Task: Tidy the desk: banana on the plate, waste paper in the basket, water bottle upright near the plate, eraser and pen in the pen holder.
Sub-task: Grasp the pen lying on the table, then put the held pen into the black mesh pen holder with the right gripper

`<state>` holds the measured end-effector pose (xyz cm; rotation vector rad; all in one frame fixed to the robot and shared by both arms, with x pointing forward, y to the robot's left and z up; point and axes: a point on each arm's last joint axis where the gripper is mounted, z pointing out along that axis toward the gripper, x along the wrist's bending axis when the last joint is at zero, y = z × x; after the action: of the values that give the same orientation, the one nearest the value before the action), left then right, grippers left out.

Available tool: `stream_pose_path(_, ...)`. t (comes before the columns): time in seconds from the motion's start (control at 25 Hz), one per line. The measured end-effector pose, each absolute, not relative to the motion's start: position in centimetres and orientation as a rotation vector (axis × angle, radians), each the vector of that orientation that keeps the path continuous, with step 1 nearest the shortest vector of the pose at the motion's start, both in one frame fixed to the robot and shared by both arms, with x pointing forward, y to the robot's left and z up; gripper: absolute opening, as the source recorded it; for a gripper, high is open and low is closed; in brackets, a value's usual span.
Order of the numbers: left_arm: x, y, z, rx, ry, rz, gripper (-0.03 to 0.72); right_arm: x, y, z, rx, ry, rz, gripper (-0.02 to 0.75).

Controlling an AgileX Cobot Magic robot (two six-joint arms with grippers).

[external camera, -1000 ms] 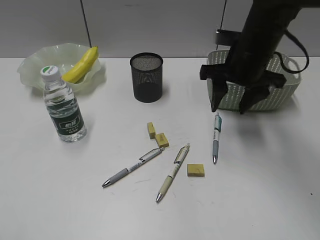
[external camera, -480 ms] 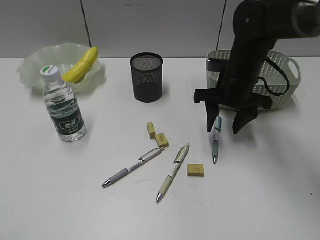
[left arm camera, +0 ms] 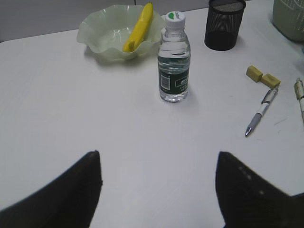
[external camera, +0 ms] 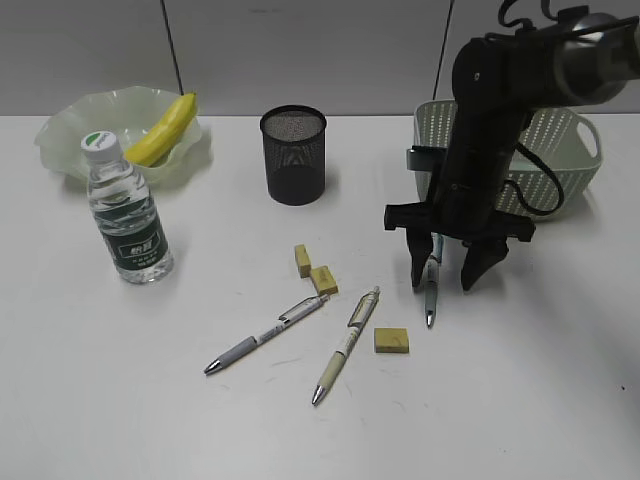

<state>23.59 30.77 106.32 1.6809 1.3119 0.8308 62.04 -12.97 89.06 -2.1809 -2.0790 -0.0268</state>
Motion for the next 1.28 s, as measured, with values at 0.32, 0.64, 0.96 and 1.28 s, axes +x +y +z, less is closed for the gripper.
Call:
stream_pose_path(0.32,23.6,30.8,106.3,1.681,1.312,0.831,0.561,62.0,-13.0,87.7,-2.16,-2.082,0.022,0.329)
stream_pose_path(0.64,23.6,30.8,106.3,1.681,1.312,0.831,0.561,61.8,-12.9,87.8,-2.06,-2.15,0.017,0.1)
stream_pose_path(0.96,23.6,30.8,106.3,1.681,1.312,0.831,0.561,60.5,-10.8,92.7,-1.946,-2.335,-0.108,0.1)
stream_pose_path(1.28,23.6,30.8,106.3,1.681,1.312,0.831,0.561,60.3,-9.4,101.2,-1.911,-2.515,-0.684,0.1)
